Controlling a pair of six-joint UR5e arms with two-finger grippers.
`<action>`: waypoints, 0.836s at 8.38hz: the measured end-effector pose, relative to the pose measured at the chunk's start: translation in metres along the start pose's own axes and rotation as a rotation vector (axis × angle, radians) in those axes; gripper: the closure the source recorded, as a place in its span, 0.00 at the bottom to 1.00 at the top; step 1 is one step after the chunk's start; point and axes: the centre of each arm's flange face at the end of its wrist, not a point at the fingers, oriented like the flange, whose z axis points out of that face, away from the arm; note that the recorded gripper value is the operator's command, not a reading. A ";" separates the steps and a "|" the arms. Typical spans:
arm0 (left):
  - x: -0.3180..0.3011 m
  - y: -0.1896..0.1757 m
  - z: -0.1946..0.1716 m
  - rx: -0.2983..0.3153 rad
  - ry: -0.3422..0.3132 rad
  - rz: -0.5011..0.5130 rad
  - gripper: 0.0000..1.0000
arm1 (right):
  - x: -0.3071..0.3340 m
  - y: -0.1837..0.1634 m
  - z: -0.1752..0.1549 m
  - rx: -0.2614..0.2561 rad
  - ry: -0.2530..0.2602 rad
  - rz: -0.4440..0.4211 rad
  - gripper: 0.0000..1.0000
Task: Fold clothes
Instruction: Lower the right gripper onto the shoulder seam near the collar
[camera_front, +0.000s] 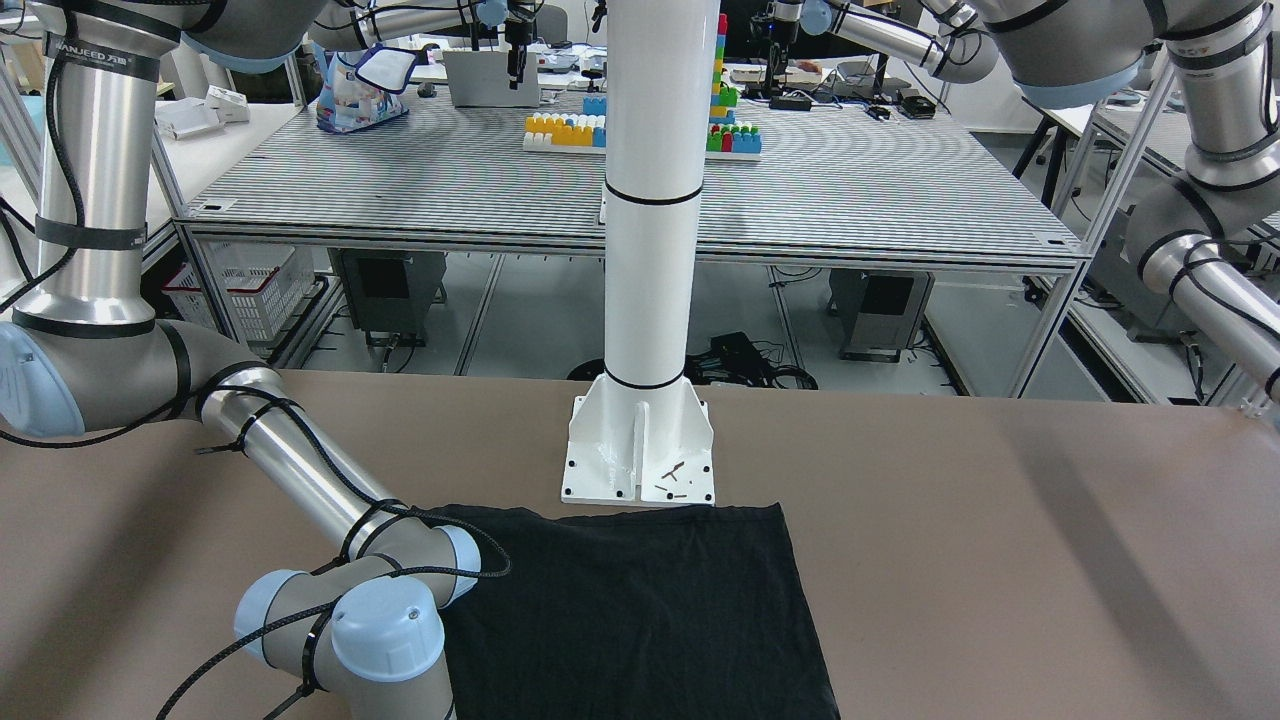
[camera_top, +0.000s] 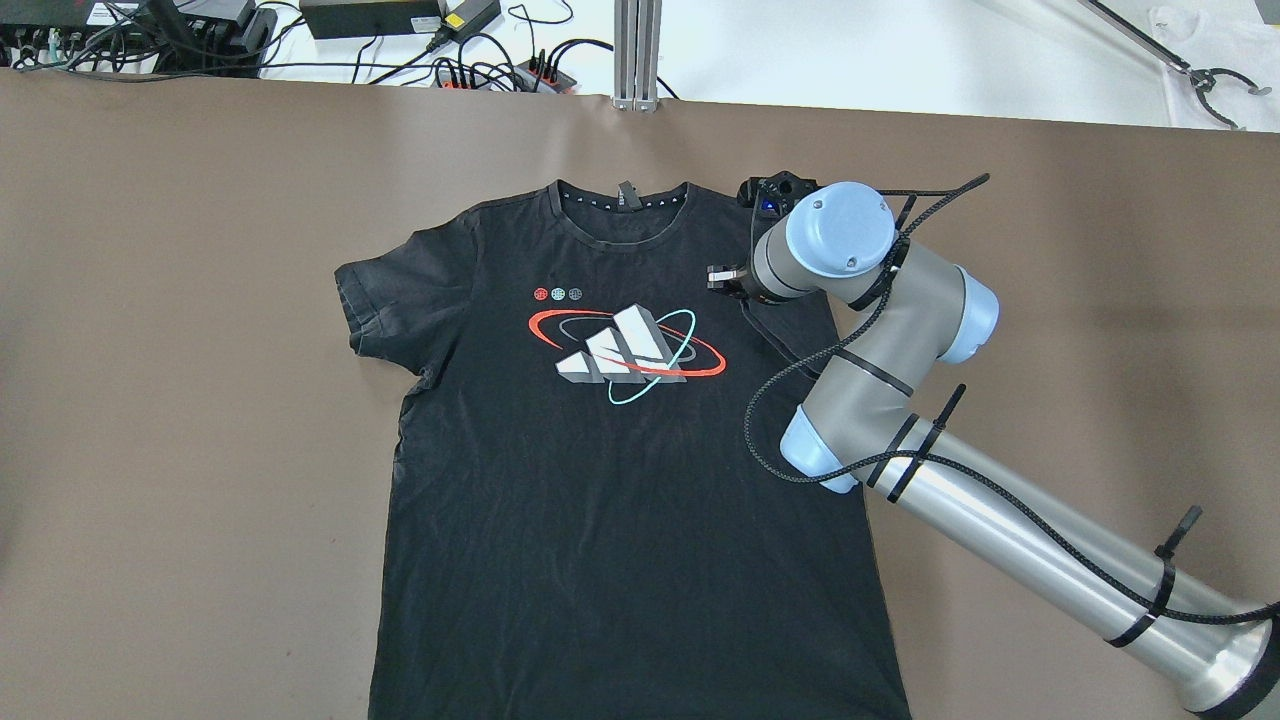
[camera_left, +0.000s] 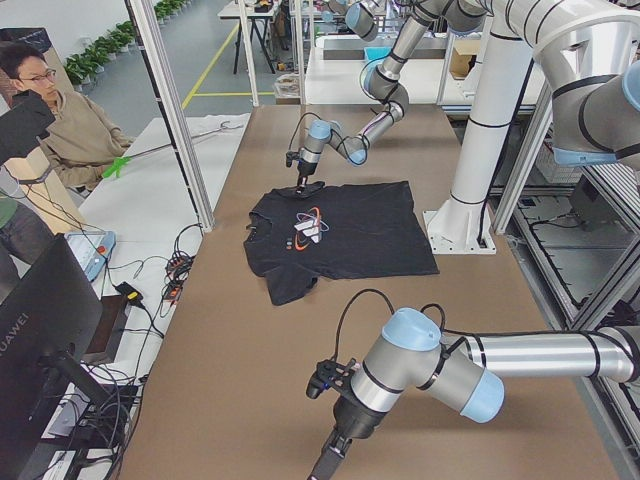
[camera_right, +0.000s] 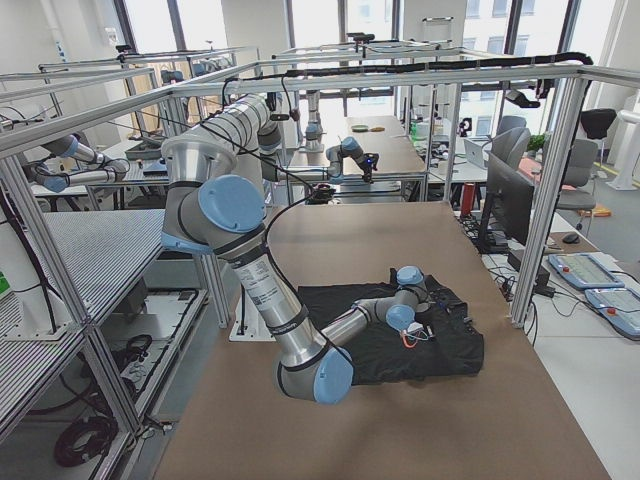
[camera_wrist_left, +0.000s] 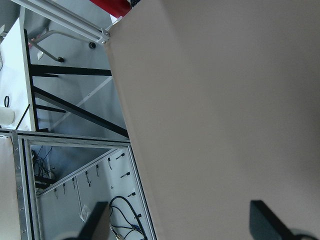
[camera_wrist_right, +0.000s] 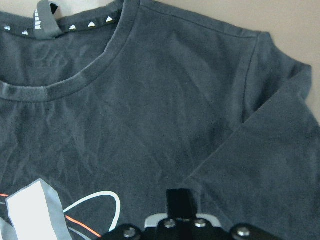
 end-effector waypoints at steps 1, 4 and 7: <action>0.004 -0.010 0.005 0.008 0.034 0.006 0.00 | -0.001 0.000 0.001 0.001 0.002 0.000 0.32; 0.042 -0.095 0.037 0.054 0.211 -0.019 0.00 | 0.001 0.004 0.009 0.011 0.023 -0.002 0.05; 0.161 -0.201 0.043 0.061 0.391 -0.144 0.04 | 0.001 0.009 -0.002 0.028 0.009 0.000 0.05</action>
